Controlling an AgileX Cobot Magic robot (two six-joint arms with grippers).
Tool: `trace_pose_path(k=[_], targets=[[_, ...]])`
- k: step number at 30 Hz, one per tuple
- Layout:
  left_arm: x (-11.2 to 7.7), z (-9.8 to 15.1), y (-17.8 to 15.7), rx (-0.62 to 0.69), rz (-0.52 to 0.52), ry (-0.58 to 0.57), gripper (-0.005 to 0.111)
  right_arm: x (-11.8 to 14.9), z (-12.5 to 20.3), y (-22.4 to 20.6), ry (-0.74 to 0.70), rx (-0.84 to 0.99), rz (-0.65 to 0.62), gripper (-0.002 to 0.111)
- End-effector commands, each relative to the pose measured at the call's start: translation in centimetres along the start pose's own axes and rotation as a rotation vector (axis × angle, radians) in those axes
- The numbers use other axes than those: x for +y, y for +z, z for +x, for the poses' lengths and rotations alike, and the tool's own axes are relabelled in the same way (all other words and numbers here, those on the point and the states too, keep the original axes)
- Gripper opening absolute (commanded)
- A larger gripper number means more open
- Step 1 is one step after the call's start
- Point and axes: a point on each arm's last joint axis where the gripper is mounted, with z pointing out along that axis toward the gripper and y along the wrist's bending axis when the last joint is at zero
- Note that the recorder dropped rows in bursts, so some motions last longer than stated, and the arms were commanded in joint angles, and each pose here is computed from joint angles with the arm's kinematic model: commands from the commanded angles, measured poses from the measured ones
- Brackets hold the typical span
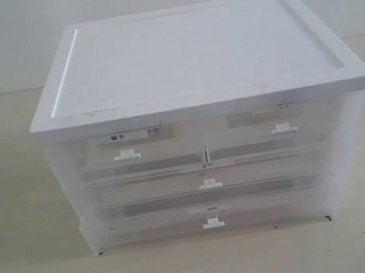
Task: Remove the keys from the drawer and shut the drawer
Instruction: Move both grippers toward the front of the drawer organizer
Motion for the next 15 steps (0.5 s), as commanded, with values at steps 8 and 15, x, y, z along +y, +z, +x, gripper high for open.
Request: trace_pose_path(k=[8, 15], targets=[[-3.2, -5.5, -1.0, -0.312, 0.338, -0.156, 0.004, 2.0, -1.7, 0.1, 0.072, -0.091, -0.203, 0.0], [-10.4, -7.6, -0.4, -0.226, 1.133, 0.23, 0.004, 4.1, -0.3, 2.4, 0.027, 0.193, -0.423, 0.0]])
